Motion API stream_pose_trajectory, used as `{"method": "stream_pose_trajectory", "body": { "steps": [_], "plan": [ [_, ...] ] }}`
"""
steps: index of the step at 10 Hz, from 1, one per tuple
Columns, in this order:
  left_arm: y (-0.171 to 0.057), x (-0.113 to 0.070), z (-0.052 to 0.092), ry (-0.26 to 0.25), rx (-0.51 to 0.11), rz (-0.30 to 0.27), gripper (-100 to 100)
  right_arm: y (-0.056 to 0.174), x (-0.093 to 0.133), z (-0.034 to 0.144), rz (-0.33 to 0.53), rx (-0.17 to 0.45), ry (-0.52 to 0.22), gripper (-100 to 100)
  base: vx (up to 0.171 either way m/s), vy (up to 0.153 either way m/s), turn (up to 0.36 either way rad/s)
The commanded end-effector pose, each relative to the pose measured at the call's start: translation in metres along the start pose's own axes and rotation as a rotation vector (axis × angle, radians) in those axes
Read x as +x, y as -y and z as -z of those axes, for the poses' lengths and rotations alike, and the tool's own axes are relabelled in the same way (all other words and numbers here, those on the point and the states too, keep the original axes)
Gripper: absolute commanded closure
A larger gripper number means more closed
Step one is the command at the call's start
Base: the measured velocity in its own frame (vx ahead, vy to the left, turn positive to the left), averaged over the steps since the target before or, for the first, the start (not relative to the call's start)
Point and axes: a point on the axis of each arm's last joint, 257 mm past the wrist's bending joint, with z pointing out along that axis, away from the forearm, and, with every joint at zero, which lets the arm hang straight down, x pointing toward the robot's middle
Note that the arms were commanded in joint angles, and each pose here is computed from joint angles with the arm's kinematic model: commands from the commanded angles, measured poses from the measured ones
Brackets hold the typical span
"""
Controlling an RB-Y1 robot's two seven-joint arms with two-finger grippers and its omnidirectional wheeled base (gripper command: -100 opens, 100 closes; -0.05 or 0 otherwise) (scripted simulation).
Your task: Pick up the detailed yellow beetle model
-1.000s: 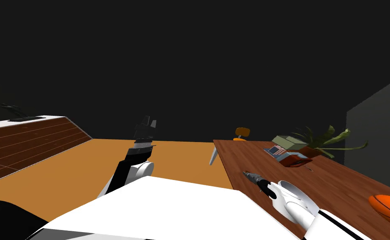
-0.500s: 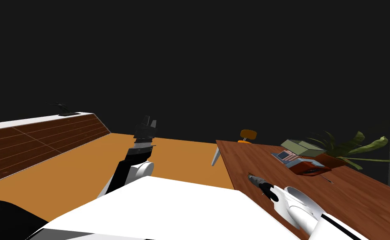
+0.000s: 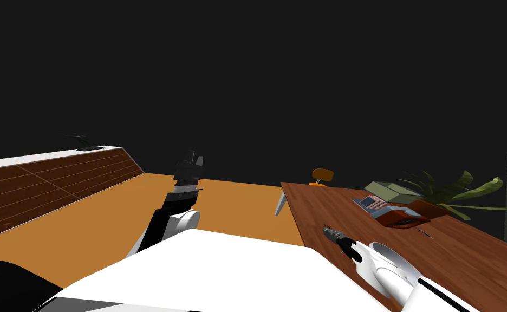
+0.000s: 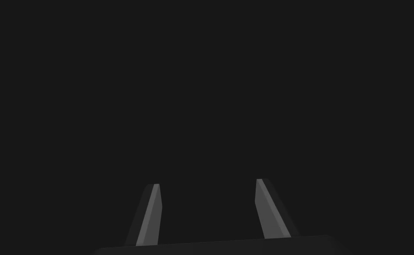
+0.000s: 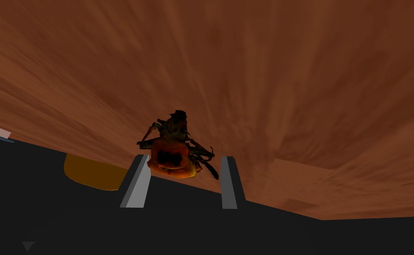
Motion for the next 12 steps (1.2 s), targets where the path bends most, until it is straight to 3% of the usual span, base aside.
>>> {"method": "stream_pose_trajectory", "body": {
  "steps": [1,4,12],
  "plan": [
    [0.0,0.0,0.0,0.0,0.0,0.0,0,-0.005,-0.007,-0.001,0.017,-0.019,0.01,100,0.073,0.007,-0.242],
    [0.0,0.0,0.0,0.0,0.0,0.0,0,-0.027,-0.027,-0.004,0.087,-0.086,0.041,100,0.132,0.052,-0.394],
    [0.0,0.0,0.0,0.0,0.0,0.0,0,-0.056,-0.05,-0.005,0.198,-0.173,0.071,100,0.068,0.033,-0.168]
  ]
}}
